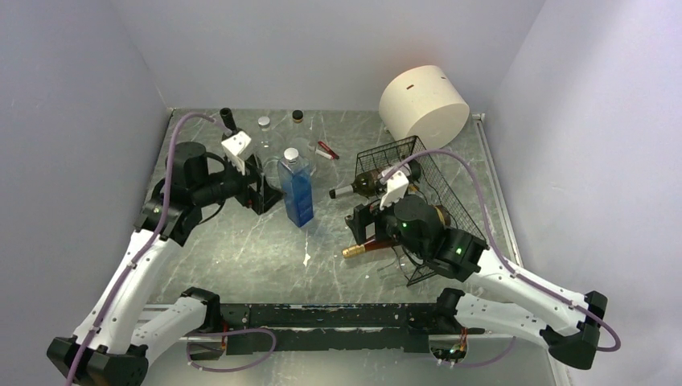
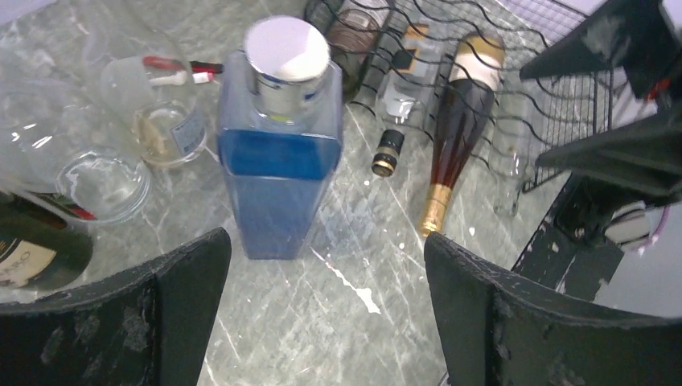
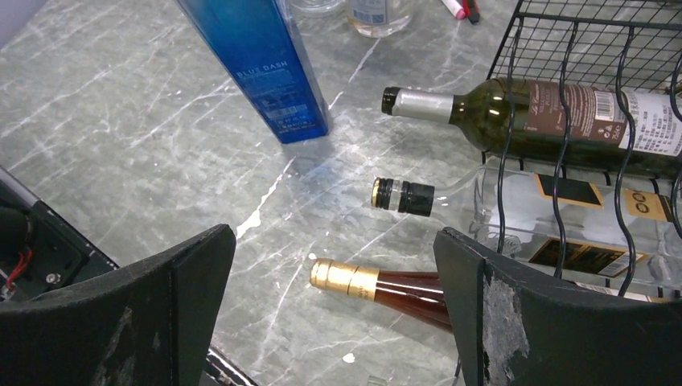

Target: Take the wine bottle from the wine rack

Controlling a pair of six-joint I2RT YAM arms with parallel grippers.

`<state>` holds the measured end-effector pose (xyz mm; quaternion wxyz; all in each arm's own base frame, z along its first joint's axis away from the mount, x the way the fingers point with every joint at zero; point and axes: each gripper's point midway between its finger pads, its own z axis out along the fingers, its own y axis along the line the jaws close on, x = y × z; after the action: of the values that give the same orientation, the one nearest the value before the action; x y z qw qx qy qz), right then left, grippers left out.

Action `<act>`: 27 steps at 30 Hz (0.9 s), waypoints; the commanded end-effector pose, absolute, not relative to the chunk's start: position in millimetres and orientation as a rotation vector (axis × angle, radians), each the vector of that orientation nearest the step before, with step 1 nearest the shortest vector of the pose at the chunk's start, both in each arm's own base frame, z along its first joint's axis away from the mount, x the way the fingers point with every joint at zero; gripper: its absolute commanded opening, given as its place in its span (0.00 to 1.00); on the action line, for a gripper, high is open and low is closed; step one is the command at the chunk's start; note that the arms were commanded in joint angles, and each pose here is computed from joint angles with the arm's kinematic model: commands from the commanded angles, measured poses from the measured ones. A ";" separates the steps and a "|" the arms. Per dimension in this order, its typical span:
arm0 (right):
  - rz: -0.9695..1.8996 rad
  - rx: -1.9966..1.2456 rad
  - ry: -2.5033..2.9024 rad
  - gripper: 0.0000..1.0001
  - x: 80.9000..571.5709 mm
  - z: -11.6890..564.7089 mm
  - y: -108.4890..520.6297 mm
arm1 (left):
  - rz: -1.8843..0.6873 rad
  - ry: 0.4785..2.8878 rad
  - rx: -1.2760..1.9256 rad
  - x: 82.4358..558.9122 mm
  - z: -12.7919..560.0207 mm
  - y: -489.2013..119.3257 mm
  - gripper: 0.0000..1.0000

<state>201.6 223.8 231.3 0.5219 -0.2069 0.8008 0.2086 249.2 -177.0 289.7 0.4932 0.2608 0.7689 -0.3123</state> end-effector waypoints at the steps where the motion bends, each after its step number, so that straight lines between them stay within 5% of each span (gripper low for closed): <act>1: 0.530 -0.485 1.889 1.00 199.4 253.5 222.8 | -0.783 1.588 0.860 238.3 313.9 -194.3 0.93; 9: 0.579 -0.623 1.816 1.00 184.2 257.9 223.0 | -0.869 1.526 1.041 252.5 303.1 -219.4 0.93; 27: 0.523 -0.424 1.887 1.00 214.8 257.2 236.2 | -0.758 1.621 0.914 279.5 277.3 -221.6 0.93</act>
<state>199.4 219.8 240.2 0.5265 -0.2300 0.7937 0.1999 276.2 -224.3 264.2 0.5004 0.3926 0.6962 -0.3328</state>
